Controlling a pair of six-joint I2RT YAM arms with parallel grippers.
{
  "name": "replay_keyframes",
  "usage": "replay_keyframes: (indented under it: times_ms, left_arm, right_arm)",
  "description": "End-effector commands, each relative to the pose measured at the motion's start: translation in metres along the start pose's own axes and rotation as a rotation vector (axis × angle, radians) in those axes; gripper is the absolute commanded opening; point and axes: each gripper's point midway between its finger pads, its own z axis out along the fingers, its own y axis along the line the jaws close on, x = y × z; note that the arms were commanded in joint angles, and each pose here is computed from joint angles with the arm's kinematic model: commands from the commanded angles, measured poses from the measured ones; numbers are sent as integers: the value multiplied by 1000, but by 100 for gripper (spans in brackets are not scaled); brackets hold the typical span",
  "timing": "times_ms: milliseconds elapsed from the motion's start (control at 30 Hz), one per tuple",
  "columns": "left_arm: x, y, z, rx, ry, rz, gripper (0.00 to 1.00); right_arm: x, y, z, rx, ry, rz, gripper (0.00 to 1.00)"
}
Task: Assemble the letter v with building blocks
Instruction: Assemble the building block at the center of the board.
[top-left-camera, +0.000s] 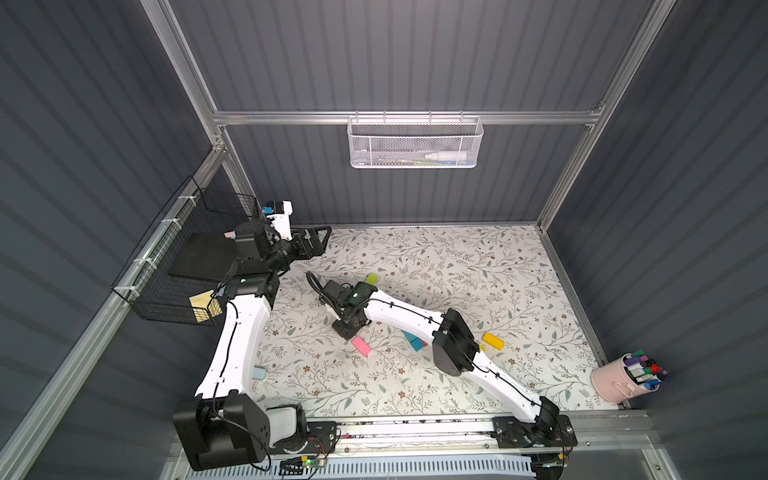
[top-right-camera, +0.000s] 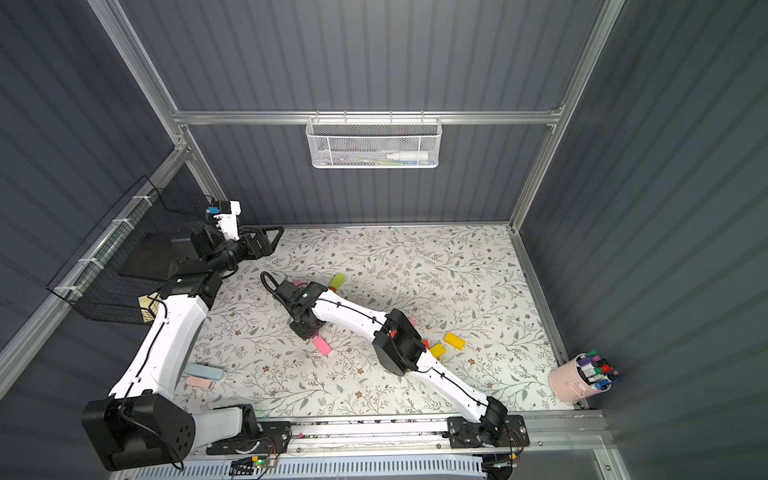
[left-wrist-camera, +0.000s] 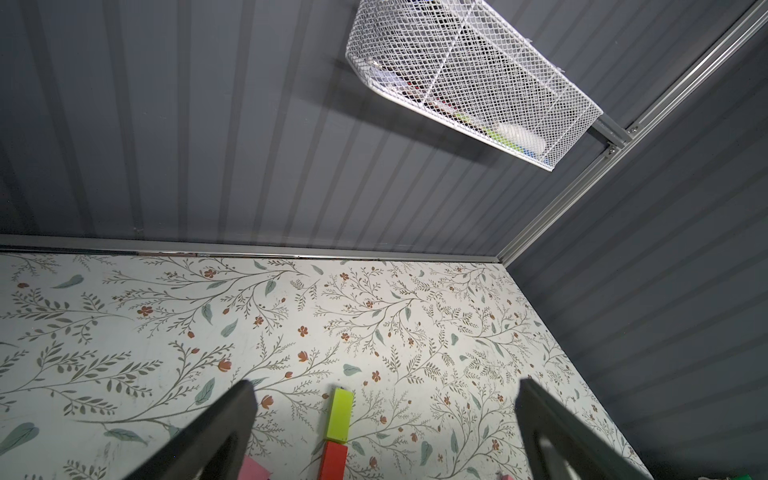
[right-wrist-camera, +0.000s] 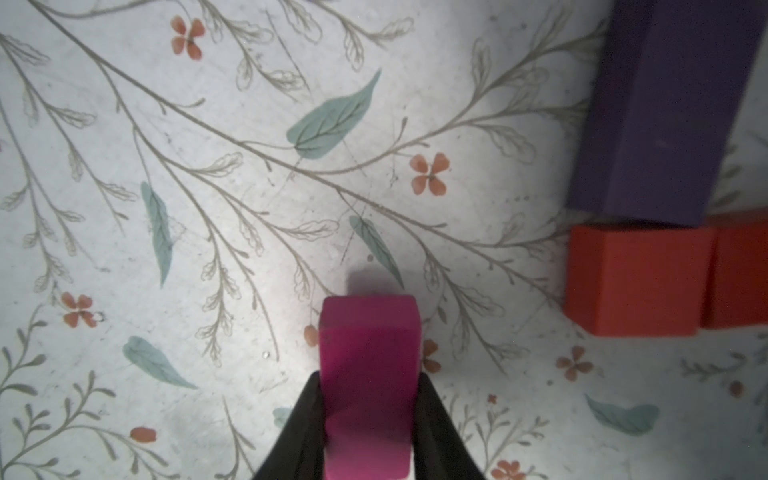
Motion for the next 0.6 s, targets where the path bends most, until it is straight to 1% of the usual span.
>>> replay_keyframes:
  times_ms: [0,167,300,567]
  left_arm:
    - [5,6,2,-4,9,17,100]
    - [5,7,2,-10,7,20,100]
    - [9,9,5,-7,25,30,99]
    - [10,9,4,-11,25,31,100]
  right_arm:
    - [38,3,18,-8,141,11,21]
    - [40,2,17,-1,143,32,20]
    - [41,3,17,1,146,32,19]
    - [43,7,17,2,151,25,19]
